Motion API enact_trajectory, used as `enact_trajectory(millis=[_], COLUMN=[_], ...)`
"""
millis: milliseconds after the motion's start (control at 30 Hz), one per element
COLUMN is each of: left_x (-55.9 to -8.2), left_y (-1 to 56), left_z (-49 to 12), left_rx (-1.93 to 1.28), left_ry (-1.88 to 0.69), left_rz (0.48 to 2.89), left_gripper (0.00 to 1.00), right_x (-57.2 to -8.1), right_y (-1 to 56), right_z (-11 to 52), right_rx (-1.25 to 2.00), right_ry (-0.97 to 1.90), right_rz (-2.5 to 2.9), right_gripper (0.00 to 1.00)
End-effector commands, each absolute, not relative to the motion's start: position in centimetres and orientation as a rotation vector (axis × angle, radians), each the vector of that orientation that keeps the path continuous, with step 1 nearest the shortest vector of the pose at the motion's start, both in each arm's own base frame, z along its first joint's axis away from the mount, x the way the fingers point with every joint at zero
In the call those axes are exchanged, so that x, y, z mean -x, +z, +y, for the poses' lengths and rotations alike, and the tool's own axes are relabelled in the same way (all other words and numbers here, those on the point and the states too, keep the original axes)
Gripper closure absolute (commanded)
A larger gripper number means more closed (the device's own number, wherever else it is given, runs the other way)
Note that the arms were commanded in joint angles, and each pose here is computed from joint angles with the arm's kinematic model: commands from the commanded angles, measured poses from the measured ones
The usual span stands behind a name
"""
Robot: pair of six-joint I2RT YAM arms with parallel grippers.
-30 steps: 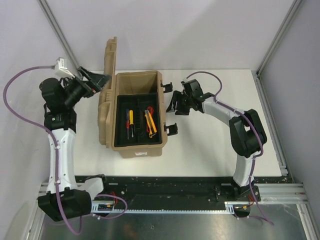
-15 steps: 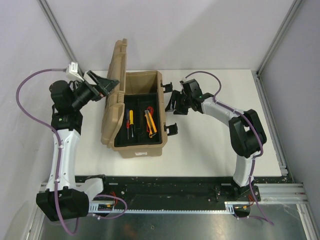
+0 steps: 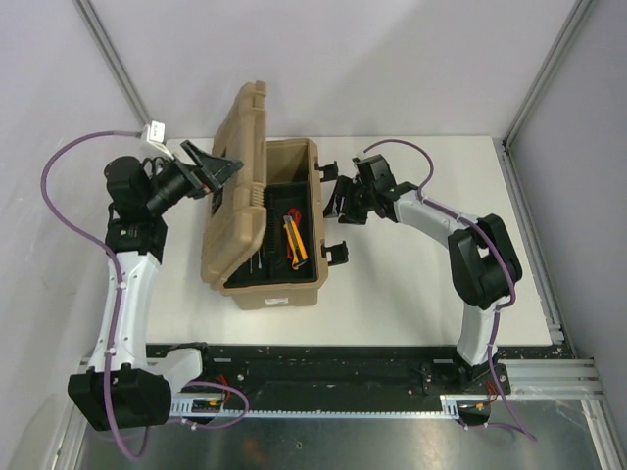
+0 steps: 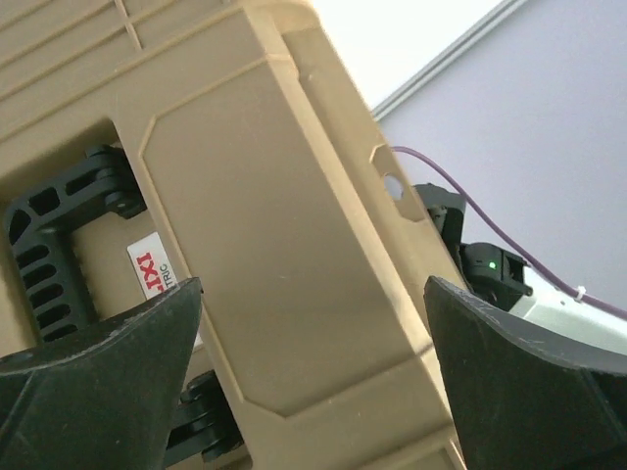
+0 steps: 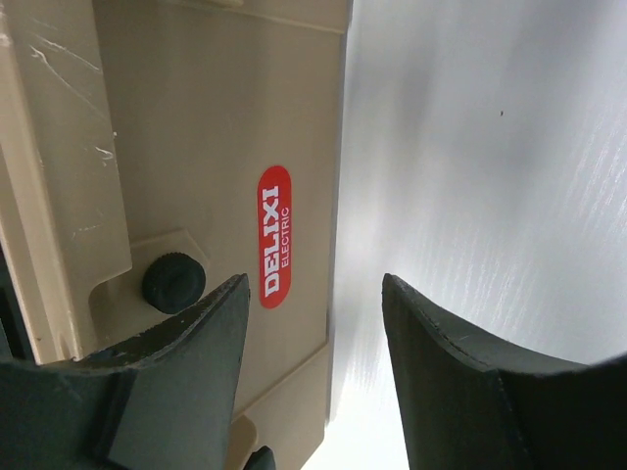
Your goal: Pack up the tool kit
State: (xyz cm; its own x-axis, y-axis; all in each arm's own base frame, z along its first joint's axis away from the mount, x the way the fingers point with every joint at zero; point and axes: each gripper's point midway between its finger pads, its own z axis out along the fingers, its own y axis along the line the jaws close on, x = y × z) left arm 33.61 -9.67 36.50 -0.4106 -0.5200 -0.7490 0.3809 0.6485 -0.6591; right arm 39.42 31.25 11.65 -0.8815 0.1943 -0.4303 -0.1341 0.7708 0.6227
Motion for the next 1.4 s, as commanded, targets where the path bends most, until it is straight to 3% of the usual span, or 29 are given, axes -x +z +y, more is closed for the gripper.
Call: enact_trajectory(millis=[0, 500, 833, 967, 1100, 1367], left_x=[-32.9, -35.0, -33.5, -31.8, -29.9, -28.7], left_y=[39.4, 35.6, 26.7, 25.0, 24.9, 30.6], left_z=[-11.4, -9.7, -5.3, -5.4, -6.5, -11.9], left_rx=[-0.064, 0.007, 0.249, 0.250, 0.150, -0.135], left_ry=[-0.991, -0.846, -0.554, -0.556, -0.577, -0.589], left_rz=[1.669, 1.725, 1.931, 1.973, 1.953, 1.803], left_gripper=[0.00, 0.01, 0.01, 0.01, 0.02, 0.06], right_x=[-40.0, -39.9, -37.0, -35.0, -33.2, -30.6], right_y=[13.9, 14.8, 16.7, 16.8, 15.3, 13.5], right_z=[32.1, 31.6, 27.7, 26.0, 24.8, 24.3], right_rx=[-0.051, -0.066, -0.176, -0.227, -0.266, -0.280], right_ry=[0.971, 0.964, 1.046, 1.069, 1.039, 1.046], right_rz=[2.416, 2.403, 2.320, 2.314, 2.351, 2.415], right_gripper=[0.39, 0.39, 0.34, 0.34, 0.35, 0.36])
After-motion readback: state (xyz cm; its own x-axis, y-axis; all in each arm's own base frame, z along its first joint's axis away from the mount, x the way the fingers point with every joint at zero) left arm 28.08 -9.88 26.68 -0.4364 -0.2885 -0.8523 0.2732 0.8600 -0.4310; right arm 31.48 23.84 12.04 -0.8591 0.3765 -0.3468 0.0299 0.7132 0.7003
